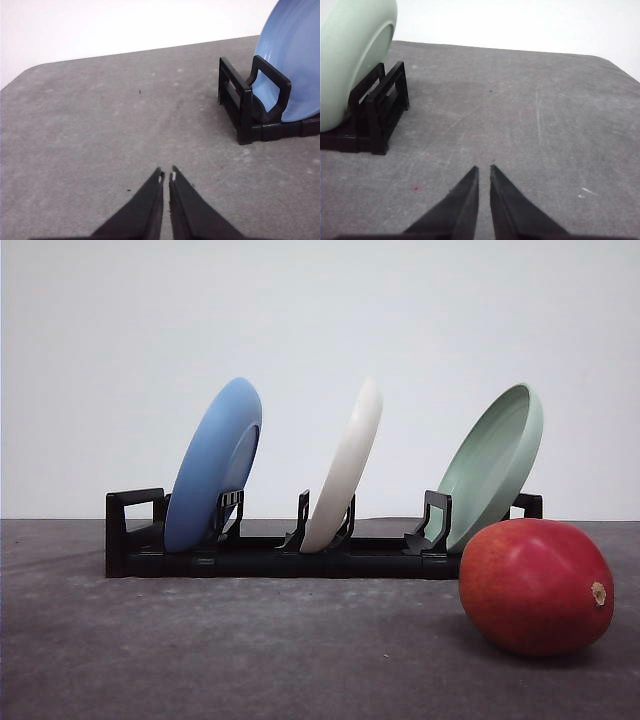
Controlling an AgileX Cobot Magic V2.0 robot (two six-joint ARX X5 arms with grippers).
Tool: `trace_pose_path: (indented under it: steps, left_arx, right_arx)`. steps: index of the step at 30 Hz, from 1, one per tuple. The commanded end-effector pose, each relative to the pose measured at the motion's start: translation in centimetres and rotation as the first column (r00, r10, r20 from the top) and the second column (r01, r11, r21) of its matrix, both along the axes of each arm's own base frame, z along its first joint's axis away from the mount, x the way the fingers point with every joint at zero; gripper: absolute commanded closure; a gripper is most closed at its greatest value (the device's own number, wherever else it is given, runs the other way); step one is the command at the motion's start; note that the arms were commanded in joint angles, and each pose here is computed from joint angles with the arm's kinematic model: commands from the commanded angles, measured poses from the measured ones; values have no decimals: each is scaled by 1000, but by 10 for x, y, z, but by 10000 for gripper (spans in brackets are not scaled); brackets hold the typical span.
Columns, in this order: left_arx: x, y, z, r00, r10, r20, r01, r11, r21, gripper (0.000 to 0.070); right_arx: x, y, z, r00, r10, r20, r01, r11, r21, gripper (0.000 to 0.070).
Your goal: Place pomegranate in white plate
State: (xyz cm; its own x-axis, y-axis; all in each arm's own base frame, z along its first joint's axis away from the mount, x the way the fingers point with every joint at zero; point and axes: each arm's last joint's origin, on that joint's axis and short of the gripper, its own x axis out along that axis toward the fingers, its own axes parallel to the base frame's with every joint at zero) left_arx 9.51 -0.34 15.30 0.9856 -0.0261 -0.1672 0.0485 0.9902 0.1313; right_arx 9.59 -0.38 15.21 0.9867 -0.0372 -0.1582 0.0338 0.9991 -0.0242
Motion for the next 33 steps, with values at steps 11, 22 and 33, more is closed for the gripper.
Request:
trace_pose_path:
  steps: [11,22,33]
  left_arx:
    - [0,0,18,994,71,87,-35,931,-362,694]
    - [4,-6,104,990,-124,68,141,902,-409,694]
    - [29,-20,201,822,-564,-71,509,786,-351,695]
  right_arx:
    - [-2,1,11,999,-15,42,2,959,283,700]
    - [-15,5,109,995,81,61,-97,932,348,700]
    - [-3,17,207,832,554,-23,-536,815,220,700]
